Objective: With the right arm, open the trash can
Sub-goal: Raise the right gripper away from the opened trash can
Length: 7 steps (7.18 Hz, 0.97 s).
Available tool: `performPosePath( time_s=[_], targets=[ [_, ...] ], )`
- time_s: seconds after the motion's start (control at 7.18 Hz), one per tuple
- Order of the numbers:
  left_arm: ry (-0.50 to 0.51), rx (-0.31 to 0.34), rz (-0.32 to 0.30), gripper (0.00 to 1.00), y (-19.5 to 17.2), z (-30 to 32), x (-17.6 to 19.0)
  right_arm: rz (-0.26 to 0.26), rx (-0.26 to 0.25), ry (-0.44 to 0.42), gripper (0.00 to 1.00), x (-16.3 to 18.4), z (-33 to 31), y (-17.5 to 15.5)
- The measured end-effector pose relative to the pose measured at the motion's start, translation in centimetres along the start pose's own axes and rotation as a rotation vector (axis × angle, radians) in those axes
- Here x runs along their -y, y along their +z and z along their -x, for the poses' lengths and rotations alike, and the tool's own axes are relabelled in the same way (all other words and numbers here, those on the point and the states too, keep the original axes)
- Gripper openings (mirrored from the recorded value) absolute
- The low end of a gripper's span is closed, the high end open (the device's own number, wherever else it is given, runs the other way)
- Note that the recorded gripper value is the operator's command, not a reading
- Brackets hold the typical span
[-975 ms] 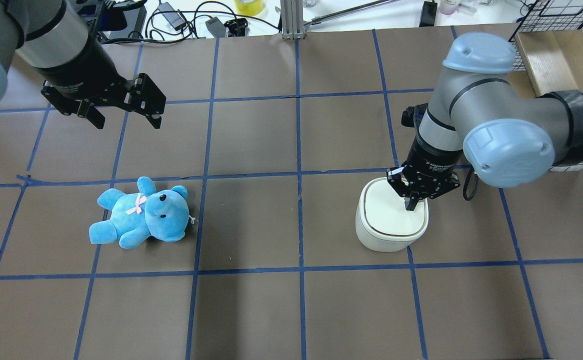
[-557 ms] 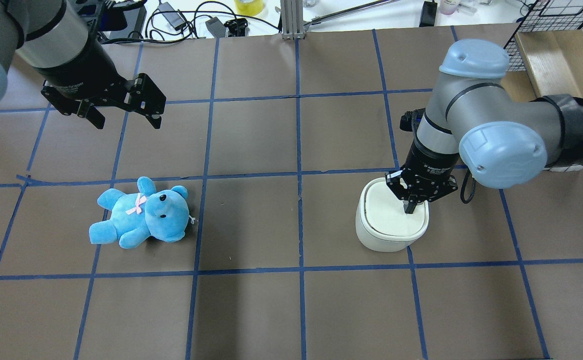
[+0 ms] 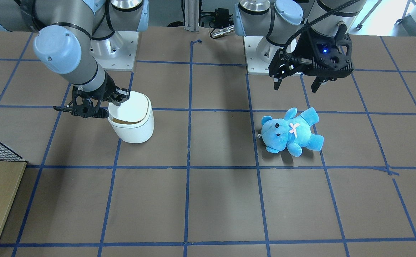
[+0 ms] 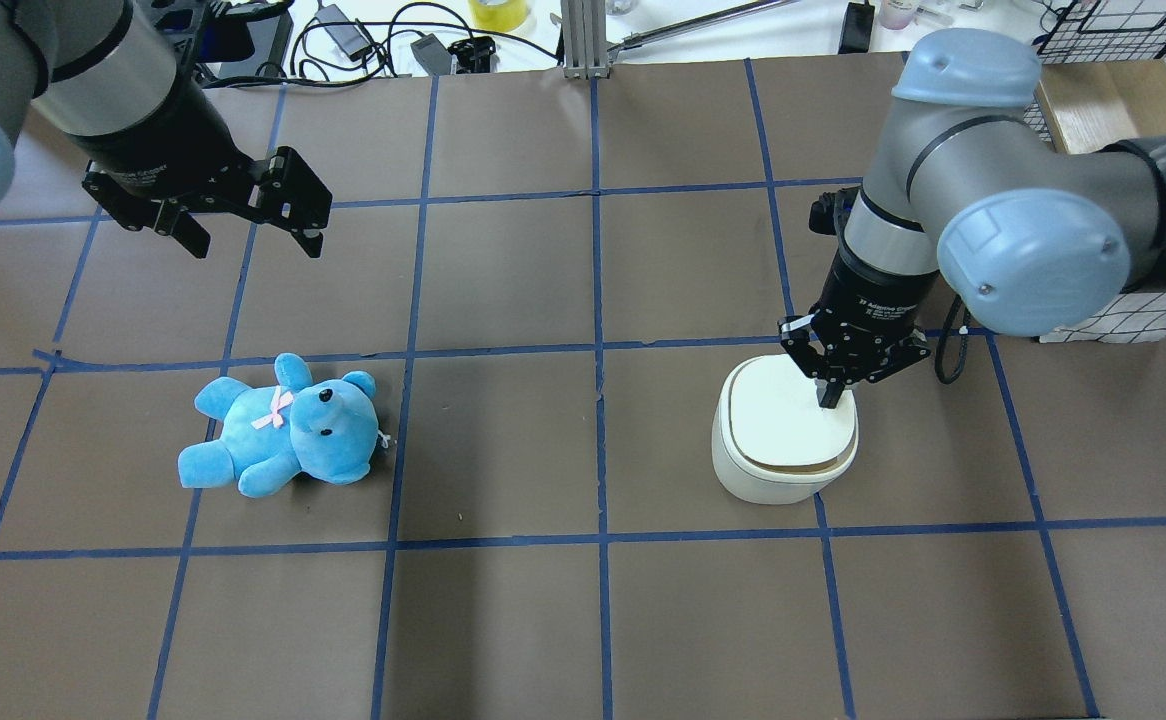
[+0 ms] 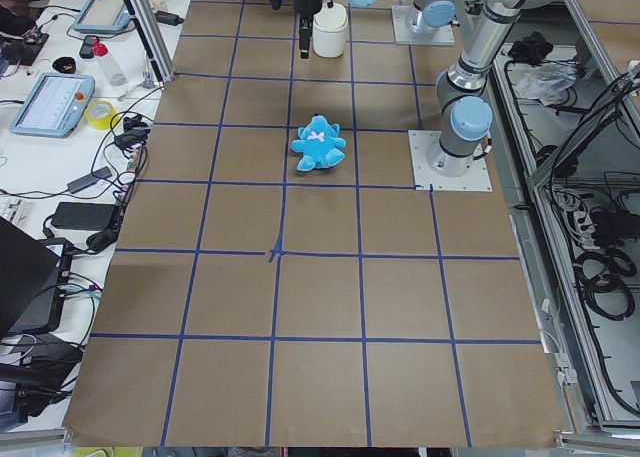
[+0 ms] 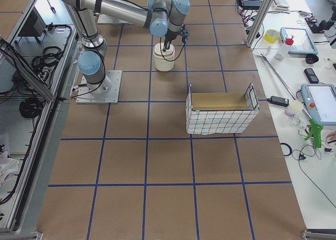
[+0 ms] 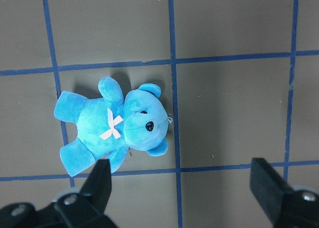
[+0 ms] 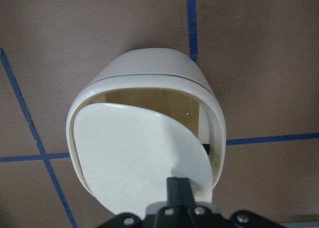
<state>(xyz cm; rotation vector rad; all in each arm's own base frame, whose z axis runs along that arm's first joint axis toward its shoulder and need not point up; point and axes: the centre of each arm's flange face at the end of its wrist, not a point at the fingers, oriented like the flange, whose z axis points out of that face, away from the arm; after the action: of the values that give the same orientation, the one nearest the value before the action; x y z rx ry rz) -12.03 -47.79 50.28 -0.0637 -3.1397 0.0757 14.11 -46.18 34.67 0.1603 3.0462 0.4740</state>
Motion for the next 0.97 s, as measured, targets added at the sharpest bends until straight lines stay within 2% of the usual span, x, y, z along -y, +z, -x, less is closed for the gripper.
performPosePath(
  time_s=[0.42, 0.56, 0.84, 0.97],
  targets=[
    [0.0, 0.0, 0.0, 1.0, 0.0, 0.0, 0.0, -0.001, -0.002, 0.001, 0.0, -0.7, 0.3, -6.8],
    [0.0, 0.0, 0.0, 1.0, 0.0, 0.0, 0.0, -0.014, -0.006, -0.003, 0.05, -1.0, 0.4, -9.2],
    [0.0, 0.0, 0.0, 1.0, 0.0, 0.0, 0.0, -0.043, -0.007, -0.049, 1.0, -0.7, 0.1, -11.3],
    [0.0, 0.0, 0.0, 1.0, 0.0, 0.0, 0.0, -0.073, -0.002, -0.086, 1.0, -0.2, -0.5, -11.9]
  ],
)
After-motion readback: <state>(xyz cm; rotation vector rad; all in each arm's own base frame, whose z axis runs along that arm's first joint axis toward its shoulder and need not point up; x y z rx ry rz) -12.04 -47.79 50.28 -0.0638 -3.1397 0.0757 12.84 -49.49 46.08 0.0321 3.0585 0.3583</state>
